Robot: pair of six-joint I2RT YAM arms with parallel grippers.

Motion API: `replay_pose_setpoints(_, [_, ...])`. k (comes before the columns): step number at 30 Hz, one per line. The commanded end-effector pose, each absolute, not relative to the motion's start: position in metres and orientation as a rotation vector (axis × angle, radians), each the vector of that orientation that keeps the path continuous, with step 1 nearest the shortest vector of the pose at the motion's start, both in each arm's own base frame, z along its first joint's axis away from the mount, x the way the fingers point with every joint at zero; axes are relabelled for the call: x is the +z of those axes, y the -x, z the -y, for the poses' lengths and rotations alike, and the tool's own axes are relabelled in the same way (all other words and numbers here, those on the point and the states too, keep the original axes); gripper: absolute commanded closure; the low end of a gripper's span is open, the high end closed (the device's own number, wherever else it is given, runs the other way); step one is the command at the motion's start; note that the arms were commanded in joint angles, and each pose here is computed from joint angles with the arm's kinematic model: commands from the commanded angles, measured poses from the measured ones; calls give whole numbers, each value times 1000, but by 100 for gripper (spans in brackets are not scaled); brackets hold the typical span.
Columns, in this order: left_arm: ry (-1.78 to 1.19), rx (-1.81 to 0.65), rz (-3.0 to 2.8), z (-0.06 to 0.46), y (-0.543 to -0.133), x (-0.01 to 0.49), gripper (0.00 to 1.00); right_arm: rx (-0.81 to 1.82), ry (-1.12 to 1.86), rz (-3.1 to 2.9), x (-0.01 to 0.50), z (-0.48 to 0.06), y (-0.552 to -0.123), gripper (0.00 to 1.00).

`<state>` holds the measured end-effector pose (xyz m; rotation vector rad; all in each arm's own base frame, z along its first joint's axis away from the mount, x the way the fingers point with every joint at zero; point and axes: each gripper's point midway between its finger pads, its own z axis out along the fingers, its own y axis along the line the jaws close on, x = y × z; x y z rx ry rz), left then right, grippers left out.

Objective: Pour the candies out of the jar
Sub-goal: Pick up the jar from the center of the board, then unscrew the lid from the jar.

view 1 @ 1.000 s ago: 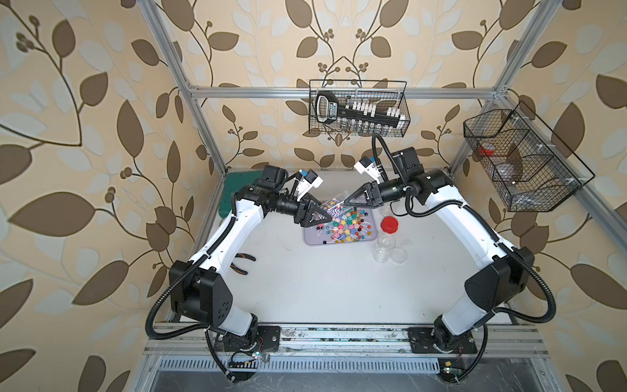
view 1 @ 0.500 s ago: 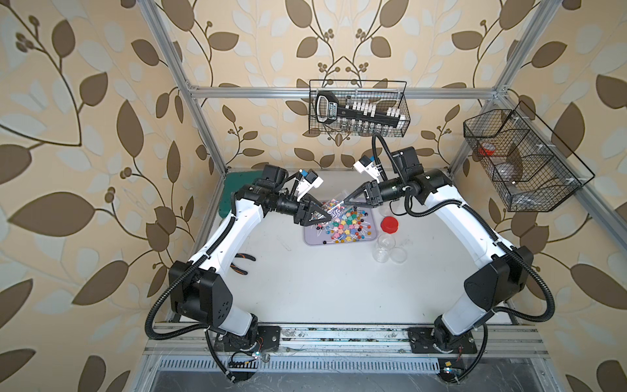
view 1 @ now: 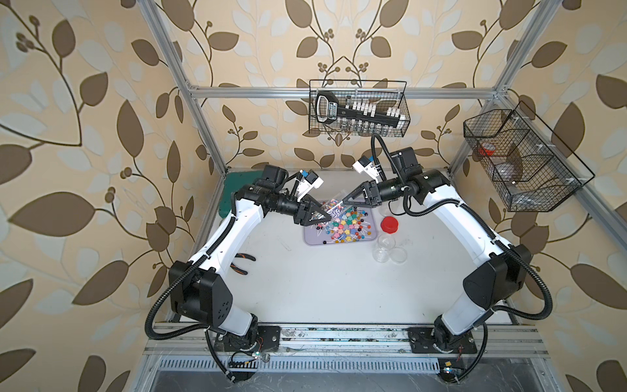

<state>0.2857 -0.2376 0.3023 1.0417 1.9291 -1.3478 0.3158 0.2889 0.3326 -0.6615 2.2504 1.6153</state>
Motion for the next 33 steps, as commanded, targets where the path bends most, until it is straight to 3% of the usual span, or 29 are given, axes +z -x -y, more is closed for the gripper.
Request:
replay_pose_setpoints(1, [-1066,-1314,-1870,237,-282,324,46,1621,656,-2254,327,-288,-320,26])
replay_pose_setpoints(11, [-1081,-1114,-1942,234,-291,308,50,1538,502,-2240,326,-251,-353,24])
replay_pose_setpoints(18, [-1078,-754,-1908,227,-298,310,50,1643,425,-2263,323,-247,-361,20])
replay_pose_setpoints(23, [-1111,-666,-1874,228,-290,308,49,1748,427,-2283,316,-255,-357,16])
replay_pose_setpoints(33, [-1134,-690,-1872,232,-283,309,49,1807,543,-2252,322,-276,-341,27])
